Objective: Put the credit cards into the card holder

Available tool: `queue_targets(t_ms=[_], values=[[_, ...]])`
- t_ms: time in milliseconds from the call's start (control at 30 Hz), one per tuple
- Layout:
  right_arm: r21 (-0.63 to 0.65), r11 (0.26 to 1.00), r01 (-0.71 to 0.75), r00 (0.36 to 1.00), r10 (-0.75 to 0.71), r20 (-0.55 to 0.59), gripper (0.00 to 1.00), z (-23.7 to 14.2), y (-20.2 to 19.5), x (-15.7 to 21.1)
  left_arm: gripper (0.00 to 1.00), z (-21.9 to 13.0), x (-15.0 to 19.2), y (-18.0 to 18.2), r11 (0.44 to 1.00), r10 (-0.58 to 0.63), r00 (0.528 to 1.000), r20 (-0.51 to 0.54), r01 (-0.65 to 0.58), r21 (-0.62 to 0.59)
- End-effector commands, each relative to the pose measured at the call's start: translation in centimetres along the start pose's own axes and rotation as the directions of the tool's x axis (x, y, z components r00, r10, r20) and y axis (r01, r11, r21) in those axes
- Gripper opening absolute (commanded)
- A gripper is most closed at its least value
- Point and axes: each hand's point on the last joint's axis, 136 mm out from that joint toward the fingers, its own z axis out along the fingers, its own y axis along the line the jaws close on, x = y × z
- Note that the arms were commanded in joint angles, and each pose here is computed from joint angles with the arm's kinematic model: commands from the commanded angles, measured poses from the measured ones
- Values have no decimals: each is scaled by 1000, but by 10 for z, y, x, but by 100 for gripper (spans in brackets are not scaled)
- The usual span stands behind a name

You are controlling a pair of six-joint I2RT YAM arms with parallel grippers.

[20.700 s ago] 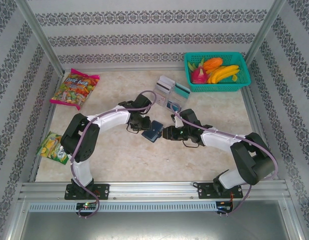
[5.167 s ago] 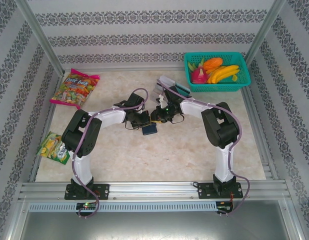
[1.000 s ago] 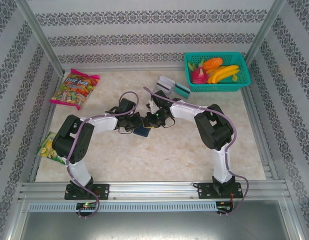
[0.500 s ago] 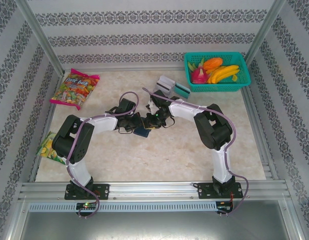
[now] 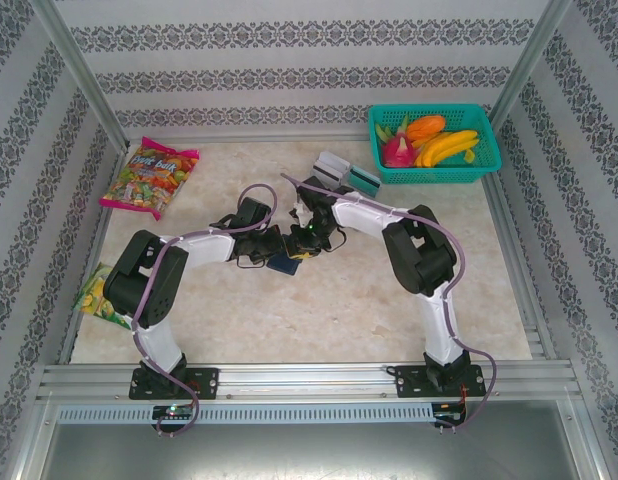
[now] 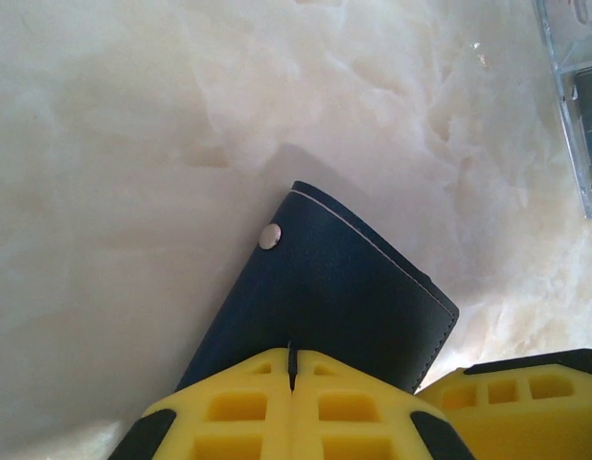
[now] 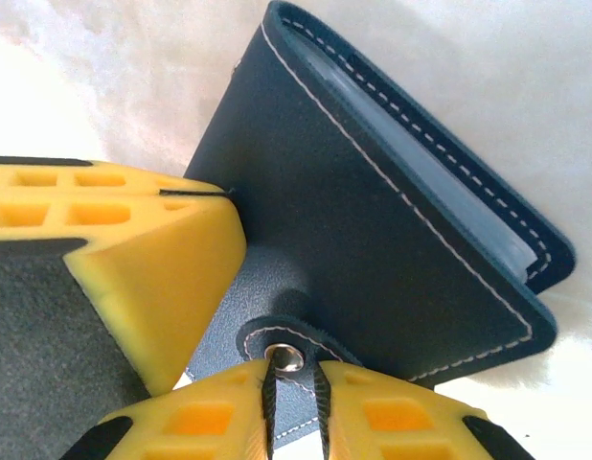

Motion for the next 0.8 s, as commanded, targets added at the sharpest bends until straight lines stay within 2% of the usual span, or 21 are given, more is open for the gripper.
queue_targets(t_ms=[0, 500, 767], values=[[87, 996, -33, 996, 39, -74, 22, 27, -20, 12, 0, 3, 28, 26, 996, -50, 996, -79, 44, -71], [264, 960, -96, 987, 125, -96, 21, 36, -24, 12, 0, 10, 45, 36, 997, -74, 990, -117, 70, -38], [237, 963, -132, 988, 147, -48, 19, 49, -5, -6, 0, 16, 56, 37, 997, -77, 983, -165, 77, -10]])
